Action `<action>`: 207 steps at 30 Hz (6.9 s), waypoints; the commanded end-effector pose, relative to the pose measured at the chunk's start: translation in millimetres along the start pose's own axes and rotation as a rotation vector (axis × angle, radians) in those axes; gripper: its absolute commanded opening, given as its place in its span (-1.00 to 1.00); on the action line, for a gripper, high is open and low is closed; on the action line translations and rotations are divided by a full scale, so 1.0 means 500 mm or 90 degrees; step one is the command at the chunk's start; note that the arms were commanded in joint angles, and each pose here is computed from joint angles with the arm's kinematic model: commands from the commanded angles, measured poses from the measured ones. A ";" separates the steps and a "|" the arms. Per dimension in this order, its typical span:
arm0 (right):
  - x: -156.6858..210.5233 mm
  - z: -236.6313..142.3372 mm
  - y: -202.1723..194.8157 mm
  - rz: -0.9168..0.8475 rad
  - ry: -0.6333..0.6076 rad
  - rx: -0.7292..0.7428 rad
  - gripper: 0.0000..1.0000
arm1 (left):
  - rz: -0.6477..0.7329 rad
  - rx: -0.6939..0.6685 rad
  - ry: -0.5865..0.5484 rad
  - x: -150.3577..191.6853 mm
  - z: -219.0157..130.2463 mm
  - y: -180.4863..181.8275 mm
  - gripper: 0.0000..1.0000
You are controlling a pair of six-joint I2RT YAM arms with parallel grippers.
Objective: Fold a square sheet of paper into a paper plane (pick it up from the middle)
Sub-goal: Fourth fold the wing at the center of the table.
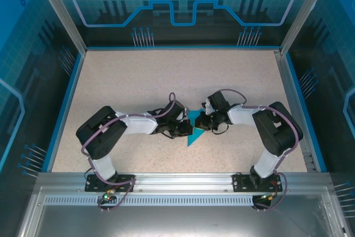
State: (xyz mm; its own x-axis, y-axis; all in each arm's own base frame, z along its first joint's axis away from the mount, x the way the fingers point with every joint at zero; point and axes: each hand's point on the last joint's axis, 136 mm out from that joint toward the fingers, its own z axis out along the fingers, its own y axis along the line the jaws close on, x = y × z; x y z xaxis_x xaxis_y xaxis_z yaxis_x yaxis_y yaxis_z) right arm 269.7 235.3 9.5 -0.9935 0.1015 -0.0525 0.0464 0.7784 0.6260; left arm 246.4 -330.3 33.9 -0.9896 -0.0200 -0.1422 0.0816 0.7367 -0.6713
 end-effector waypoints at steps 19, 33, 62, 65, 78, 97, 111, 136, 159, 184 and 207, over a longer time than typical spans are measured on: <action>0.033 0.025 -0.089 0.030 0.034 0.119 -0.87 | -0.032 -0.026 0.106 0.083 0.016 0.057 -0.79; 0.036 0.029 -0.097 0.036 0.041 0.129 -0.87 | -0.020 -0.036 0.088 0.070 -0.002 0.040 -0.79; 0.041 0.033 -0.110 0.042 0.050 0.146 -0.88 | -0.030 -0.069 0.127 0.137 0.002 0.077 -0.74; 0.042 0.033 -0.110 0.042 0.051 0.147 -0.88 | -0.027 -0.052 0.121 0.133 -0.004 0.060 -0.74; 0.044 0.035 -0.114 0.043 0.054 0.148 -0.89 | -0.017 0.005 0.023 0.048 -0.032 0.007 -0.58; 0.048 0.041 -0.122 0.048 0.060 0.154 -0.89 | -0.066 -0.005 0.093 0.090 0.008 0.053 -0.60; 0.051 0.044 -0.128 0.053 0.065 0.159 -0.89 | -0.062 0.038 0.099 0.097 -0.007 0.023 -0.58; 0.055 0.050 -0.139 0.062 0.071 0.169 -0.89 | -0.071 -0.041 0.143 0.157 0.004 0.088 -0.59; 0.032 0.058 -0.117 0.056 0.052 0.135 -0.89 | 0.025 -0.013 -0.073 0.007 -0.064 -0.005 -0.70; 0.009 0.008 0.037 -0.068 0.012 0.002 -0.88 | -0.032 -0.118 -0.004 0.050 -0.005 0.099 -0.96; 0.041 0.041 -0.016 -0.039 0.052 0.047 -0.89 | 0.033 -0.064 -0.066 -0.039 -0.009 0.011 -0.83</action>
State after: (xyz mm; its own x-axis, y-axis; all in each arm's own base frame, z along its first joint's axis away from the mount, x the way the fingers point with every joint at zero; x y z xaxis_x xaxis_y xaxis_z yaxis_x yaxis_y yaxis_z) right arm 269.6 256.2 10.5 -0.9955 0.0185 -0.0925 -0.0445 0.7726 0.6333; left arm 255.6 -322.1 43.0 -0.9712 -0.0605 -0.2306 0.0965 0.7848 -0.6122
